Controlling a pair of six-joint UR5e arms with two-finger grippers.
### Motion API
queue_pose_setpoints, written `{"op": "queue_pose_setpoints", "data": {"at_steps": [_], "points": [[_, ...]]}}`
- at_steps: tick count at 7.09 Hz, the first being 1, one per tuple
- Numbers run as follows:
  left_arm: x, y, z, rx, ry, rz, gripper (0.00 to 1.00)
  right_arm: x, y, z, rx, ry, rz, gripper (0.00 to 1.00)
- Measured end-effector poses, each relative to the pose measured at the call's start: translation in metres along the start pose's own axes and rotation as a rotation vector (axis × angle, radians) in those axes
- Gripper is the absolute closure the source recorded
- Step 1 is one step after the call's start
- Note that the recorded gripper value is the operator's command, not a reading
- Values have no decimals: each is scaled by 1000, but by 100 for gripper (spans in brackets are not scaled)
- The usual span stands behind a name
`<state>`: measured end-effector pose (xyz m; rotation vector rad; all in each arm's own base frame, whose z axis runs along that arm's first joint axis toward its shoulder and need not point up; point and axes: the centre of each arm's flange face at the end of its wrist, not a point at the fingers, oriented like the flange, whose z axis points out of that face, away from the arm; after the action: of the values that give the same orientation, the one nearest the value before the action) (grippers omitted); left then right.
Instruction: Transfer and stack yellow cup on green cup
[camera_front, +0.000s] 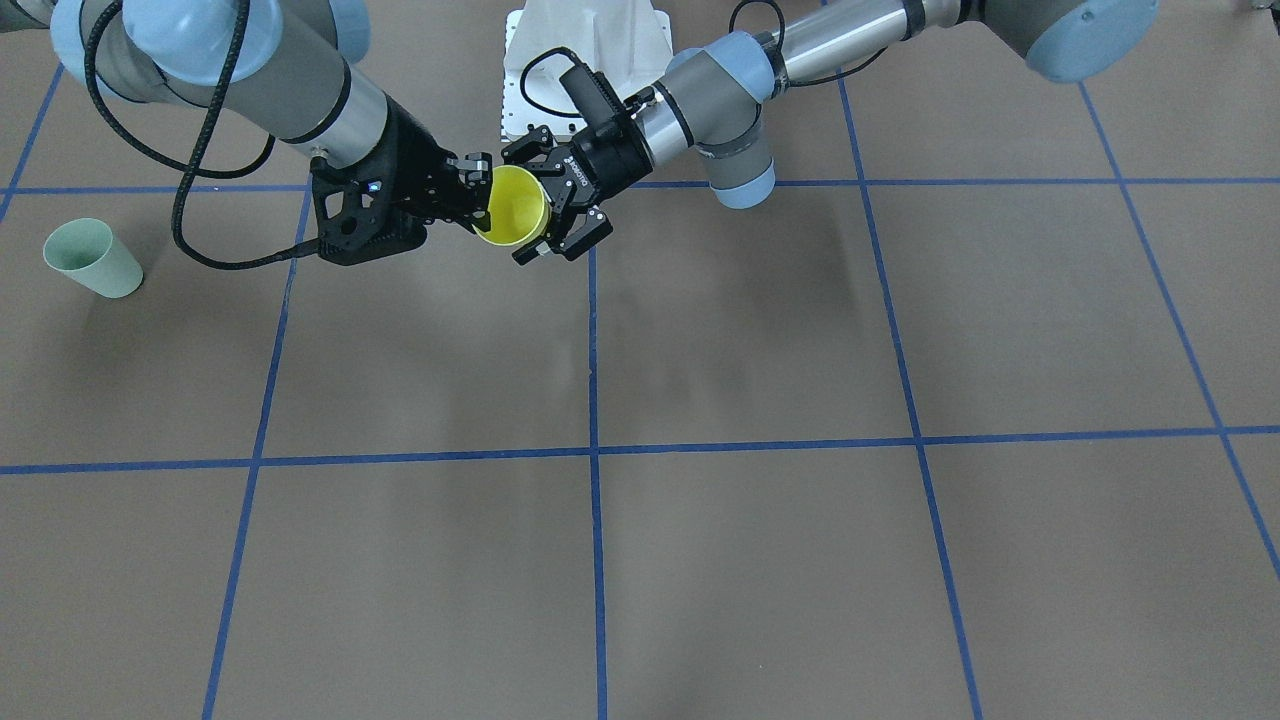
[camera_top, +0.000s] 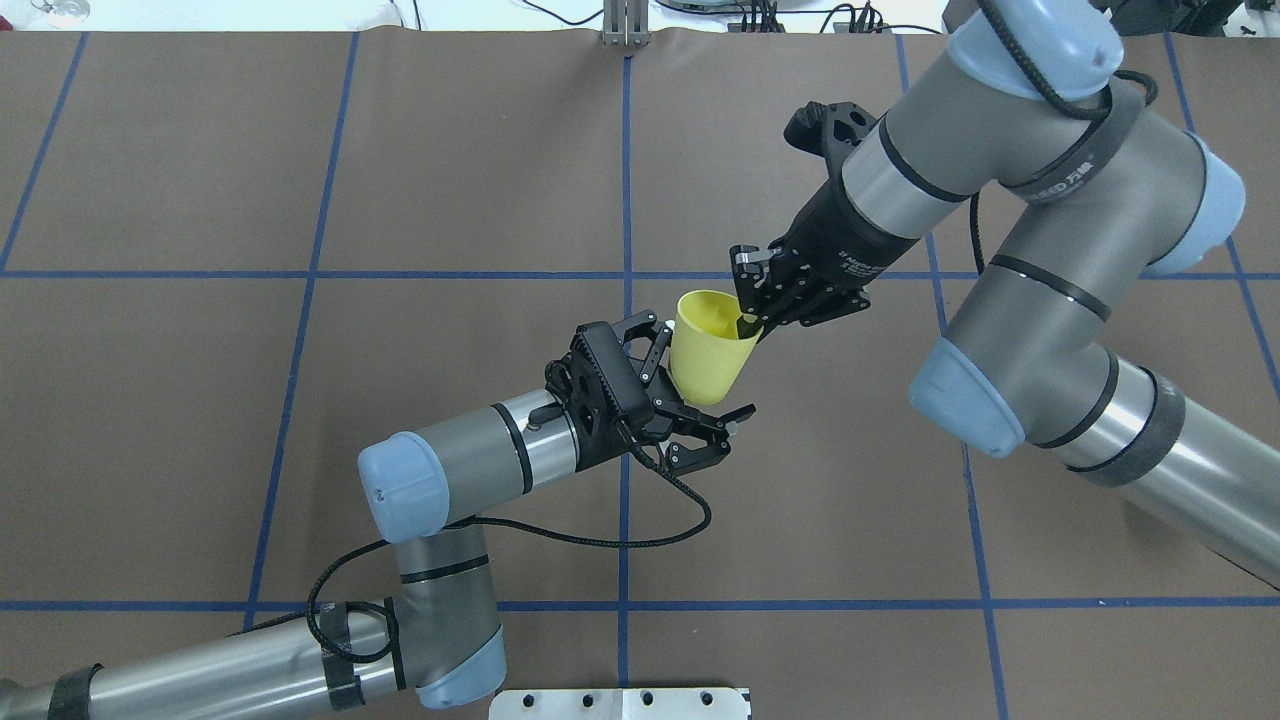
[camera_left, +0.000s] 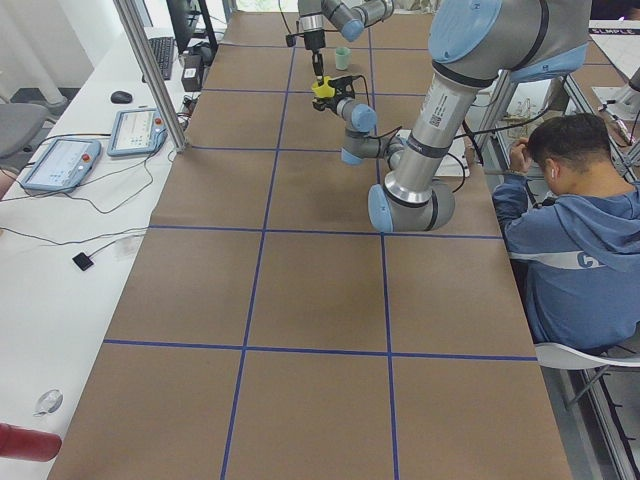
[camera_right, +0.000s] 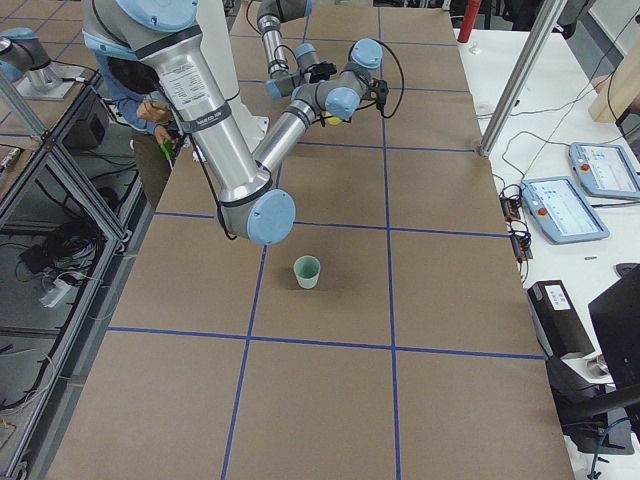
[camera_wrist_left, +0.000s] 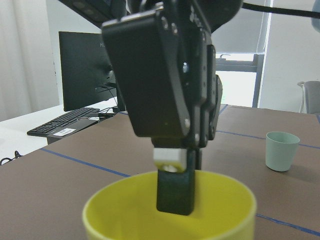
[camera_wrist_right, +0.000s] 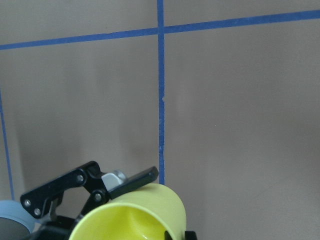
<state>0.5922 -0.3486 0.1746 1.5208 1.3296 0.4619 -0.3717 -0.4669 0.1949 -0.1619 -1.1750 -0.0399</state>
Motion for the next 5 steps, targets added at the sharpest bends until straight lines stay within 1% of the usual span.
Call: {"op": "queue_pose_setpoints", "data": {"at_steps": [1, 2, 3, 4, 5], "points": [[2, 1, -1, 2, 3, -4, 0, 19, -10, -16, -2, -5, 35, 100], [3, 0, -1, 6, 2, -5, 0, 35, -19, -31, 11, -6, 66, 100], [1, -3, -2, 17, -18, -7, 0, 54, -28, -49, 42, -3, 100, 100], [-4, -5, -3, 33, -74, -8, 0, 84, -30, -78, 97, 1, 144, 100], [-13, -5, -5, 47, -137, -6, 0, 128, -21, -105, 163, 21, 196, 100]]}}
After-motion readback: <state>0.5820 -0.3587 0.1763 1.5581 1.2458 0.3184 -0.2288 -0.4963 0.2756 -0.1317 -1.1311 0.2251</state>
